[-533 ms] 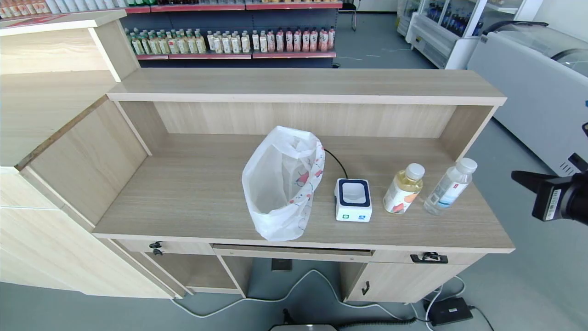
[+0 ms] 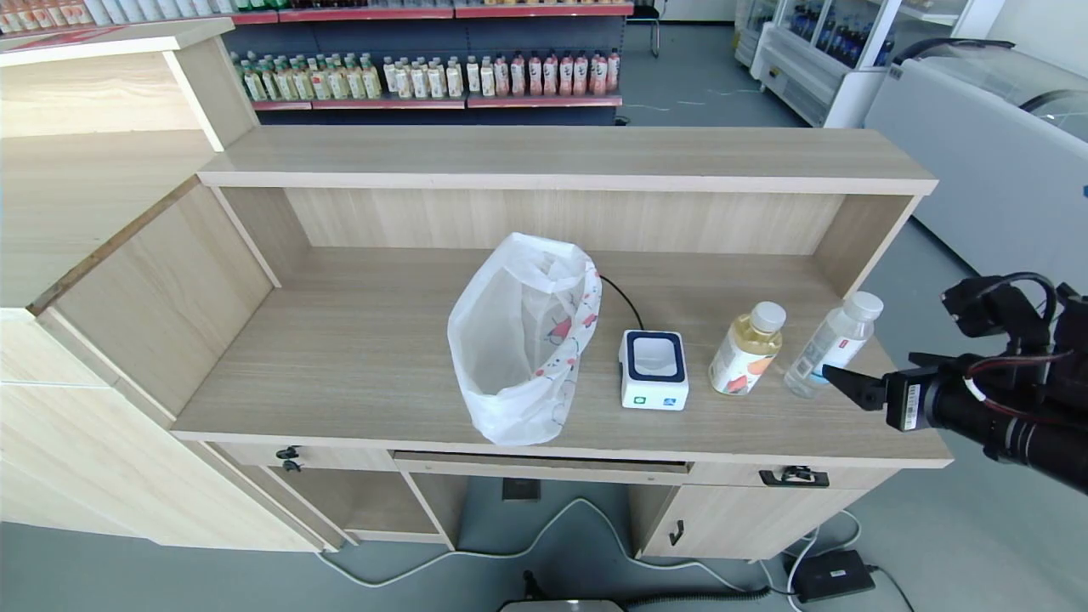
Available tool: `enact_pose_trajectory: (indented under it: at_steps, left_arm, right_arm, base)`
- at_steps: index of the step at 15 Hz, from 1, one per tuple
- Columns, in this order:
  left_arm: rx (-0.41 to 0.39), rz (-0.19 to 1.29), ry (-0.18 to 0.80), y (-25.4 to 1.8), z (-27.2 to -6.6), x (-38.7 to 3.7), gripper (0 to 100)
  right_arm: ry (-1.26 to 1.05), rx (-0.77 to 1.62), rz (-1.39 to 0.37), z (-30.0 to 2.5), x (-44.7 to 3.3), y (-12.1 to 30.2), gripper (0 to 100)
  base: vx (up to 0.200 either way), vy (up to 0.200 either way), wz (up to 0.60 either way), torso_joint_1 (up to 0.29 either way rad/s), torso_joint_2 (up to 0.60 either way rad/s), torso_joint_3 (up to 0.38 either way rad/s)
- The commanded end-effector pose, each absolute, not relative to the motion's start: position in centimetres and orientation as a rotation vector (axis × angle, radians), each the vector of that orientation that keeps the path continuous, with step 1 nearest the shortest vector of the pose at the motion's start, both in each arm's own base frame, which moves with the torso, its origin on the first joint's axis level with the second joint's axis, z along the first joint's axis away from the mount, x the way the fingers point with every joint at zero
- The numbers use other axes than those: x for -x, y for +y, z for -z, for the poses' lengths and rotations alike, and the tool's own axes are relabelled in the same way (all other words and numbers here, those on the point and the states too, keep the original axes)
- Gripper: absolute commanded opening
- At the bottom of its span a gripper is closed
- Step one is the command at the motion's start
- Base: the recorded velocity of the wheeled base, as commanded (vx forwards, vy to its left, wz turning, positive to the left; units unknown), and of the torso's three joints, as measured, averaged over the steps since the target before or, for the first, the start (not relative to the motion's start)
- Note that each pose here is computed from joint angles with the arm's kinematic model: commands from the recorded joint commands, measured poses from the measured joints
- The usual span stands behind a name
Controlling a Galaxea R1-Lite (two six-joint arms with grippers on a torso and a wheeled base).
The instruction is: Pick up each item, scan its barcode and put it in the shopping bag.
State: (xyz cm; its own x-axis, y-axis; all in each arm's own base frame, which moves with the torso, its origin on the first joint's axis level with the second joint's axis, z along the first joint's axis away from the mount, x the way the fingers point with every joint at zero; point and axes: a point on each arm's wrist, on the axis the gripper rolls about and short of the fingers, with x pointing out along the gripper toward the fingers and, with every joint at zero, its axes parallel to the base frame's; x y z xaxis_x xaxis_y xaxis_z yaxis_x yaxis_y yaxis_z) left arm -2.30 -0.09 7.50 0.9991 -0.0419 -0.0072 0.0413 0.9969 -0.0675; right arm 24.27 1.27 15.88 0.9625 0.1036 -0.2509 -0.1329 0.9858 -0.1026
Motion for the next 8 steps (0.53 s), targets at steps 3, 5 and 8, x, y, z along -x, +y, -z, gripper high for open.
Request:
enact_pose_trajectory:
  at_steps: [3,5,8]
  left_arm:
    - [0.068,0.043,0.009,-0.1,-7.5,2.3,100]
    - [0.068,0.043,0.009,-0.1,-7.5,2.3,100]
    - [0.068,0.041,0.009,-0.1,-7.5,2.3,100]
  right_arm:
    - [0.271,0.106,-0.167,-11.3,-28.3,2.3,100]
    - [0.26,0.101,-0.171,-10.3,-29.2,2.4,100]
    - [0.243,0.05,-0.194,-8.7,-30.8,3.4,100]
  base:
    - [0.0,0.0,0.0,0.0,0.0,0.0]
    - [0.0,0.0,0.0,0.0,0.0,0.0]
    - [0.0,0.0,0.0,0.0,0.0,0.0]
